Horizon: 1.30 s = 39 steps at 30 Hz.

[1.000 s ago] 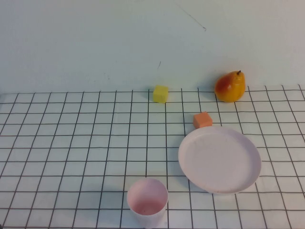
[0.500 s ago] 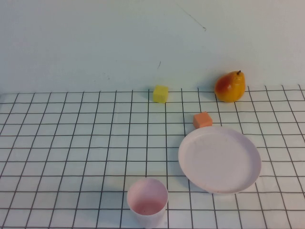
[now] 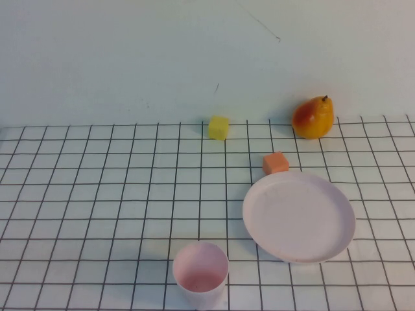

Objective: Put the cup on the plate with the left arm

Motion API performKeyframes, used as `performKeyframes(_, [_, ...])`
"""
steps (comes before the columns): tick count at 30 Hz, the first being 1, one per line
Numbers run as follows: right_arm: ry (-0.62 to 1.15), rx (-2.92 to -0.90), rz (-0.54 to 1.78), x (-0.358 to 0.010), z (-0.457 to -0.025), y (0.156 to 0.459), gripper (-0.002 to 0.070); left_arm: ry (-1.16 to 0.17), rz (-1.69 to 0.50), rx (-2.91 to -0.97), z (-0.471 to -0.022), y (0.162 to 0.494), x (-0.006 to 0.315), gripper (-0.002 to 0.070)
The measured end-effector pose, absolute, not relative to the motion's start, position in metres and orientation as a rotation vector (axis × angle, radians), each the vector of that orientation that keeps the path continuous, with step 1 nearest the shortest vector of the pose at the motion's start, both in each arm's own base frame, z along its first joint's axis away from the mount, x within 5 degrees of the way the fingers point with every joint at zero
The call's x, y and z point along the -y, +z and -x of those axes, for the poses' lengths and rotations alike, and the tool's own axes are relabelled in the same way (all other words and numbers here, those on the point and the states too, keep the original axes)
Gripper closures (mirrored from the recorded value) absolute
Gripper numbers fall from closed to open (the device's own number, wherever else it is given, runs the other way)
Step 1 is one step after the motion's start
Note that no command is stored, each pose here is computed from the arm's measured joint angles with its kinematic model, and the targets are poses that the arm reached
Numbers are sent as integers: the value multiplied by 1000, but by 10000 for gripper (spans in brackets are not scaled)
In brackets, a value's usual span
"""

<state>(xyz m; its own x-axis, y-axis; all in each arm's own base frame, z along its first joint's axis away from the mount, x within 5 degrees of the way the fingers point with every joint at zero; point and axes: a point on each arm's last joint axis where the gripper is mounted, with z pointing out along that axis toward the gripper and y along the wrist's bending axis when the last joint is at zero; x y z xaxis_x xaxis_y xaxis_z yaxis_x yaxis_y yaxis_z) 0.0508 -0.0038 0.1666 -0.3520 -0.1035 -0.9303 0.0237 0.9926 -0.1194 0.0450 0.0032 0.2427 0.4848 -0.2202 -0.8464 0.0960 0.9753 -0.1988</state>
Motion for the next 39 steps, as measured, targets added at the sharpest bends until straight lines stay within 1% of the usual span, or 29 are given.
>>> performKeyframes(2, [-131,-1926,57,4,-51,167,678,-235,155,-1077,-46,244,-3,678])
performKeyframes(4, [-131,-1926,57,4,-51,167,678,-317,194,-1127,-44,257,-1,678])
performKeyframes(6, [-131,-1926,57,4,-51,167,678,-360,204,-1167,-38,277,0,678])
performKeyframes(10, [-131,-1926,57,4,-51,167,678,-356,170,-1275,-24,326,3,678])
performKeyframes(14, [-131,-1926,57,4,-51,167,678,-335,159,-1548,-34,352,7,678])
performKeyframes(17, [-131,-1926,57,4,-51,167,678,-370,113,-1809,-45,366,15,678])
performKeyframes(19, [-131,-1926,57,4,-51,167,678,-422,1,-2003,-56,369,25,678])
performKeyframes(20, [-131,-1926,57,4,-51,167,678,-452,-57,-2065,-60,370,30,678])
performKeyframes(22, [-131,-1926,57,4,-51,167,678,-564,-186,-2160,-73,369,42,678])
performKeyframes(24, [-131,-1926,57,4,-51,167,678,-680,-281,-2202,-88,367,53,678])
performKeyframes(26, [-131,-1926,57,4,-51,167,678,-786,-362,-2204,-104,366,61,676])
performKeyframes(28, [-131,-1926,57,4,-51,167,678,-860,-423,-2205,-123,361,68,662])
performKeyframes(30, [-131,-1926,57,4,-51,167,678,-867,-460,-2200,-140,356,70,624])
performKeyframes(34, [-131,-1926,57,4,-51,167,678,-832,-457,-2267,-175,347,70,517])
performKeyframes(36, [-131,-1926,57,4,-51,167,678,-818,-442,-2312,-188,342,69,486])
performKeyframes(39, [-131,-1926,57,4,-51,167,678,-775,-458,-2398,-205,333,75,466])
